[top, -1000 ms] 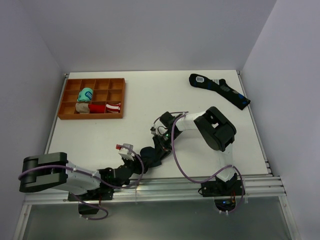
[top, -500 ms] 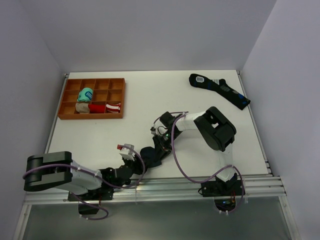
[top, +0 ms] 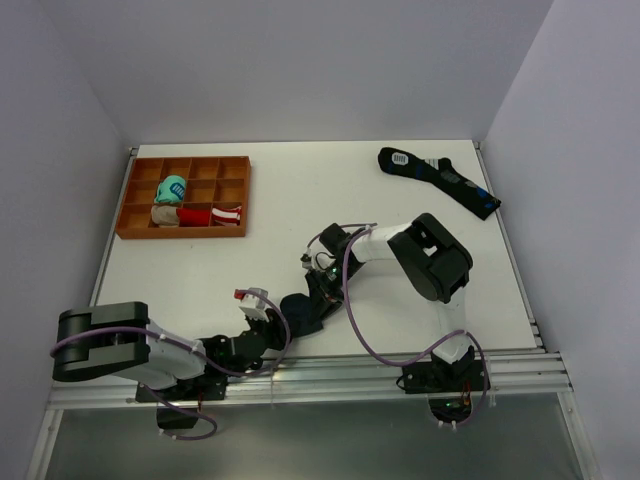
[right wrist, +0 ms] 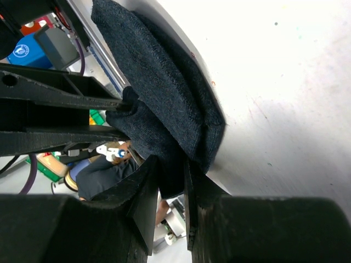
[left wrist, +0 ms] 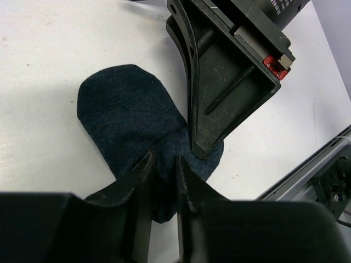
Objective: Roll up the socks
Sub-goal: Roll the sock at the center of the board.
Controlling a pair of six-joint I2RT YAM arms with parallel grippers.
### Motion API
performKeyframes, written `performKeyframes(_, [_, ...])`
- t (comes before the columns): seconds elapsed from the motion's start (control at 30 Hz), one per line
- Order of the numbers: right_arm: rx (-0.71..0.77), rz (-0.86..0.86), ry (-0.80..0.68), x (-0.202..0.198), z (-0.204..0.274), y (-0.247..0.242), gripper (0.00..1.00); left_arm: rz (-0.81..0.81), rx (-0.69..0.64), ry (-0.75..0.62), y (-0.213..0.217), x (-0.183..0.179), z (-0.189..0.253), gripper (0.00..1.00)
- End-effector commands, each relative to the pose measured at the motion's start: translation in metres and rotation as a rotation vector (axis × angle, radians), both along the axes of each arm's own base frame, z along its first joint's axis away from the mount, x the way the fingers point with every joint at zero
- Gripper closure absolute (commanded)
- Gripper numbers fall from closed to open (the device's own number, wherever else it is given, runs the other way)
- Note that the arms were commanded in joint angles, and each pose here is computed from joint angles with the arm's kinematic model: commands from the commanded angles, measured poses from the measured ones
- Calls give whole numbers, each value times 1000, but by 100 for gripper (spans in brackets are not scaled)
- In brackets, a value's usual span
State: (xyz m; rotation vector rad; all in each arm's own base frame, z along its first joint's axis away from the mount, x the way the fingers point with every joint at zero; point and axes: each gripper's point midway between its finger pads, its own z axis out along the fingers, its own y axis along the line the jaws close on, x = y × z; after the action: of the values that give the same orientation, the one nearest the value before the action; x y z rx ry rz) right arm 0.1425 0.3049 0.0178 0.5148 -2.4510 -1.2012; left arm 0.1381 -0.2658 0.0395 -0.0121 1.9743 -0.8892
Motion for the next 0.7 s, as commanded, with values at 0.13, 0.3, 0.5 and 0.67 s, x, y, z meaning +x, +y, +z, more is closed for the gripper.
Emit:
performKeyframes(0.13, [-168,-26,-177,12,-43,-22,78,0,134,131,46,-15,-52,90])
performKeyframes(0.3, [-125,-61,-261,23,-32,-15,68,6,125,192,52,-17,-58,96])
performKeyframes(0.5, [-57,-119,-426,46,-13,-7,60,-3,105,264,50,-20,-63,100])
performKeyframes(0.67, [-24,-180,-562,60,1,-8,58,-12,90,337,54,-24,-68,100])
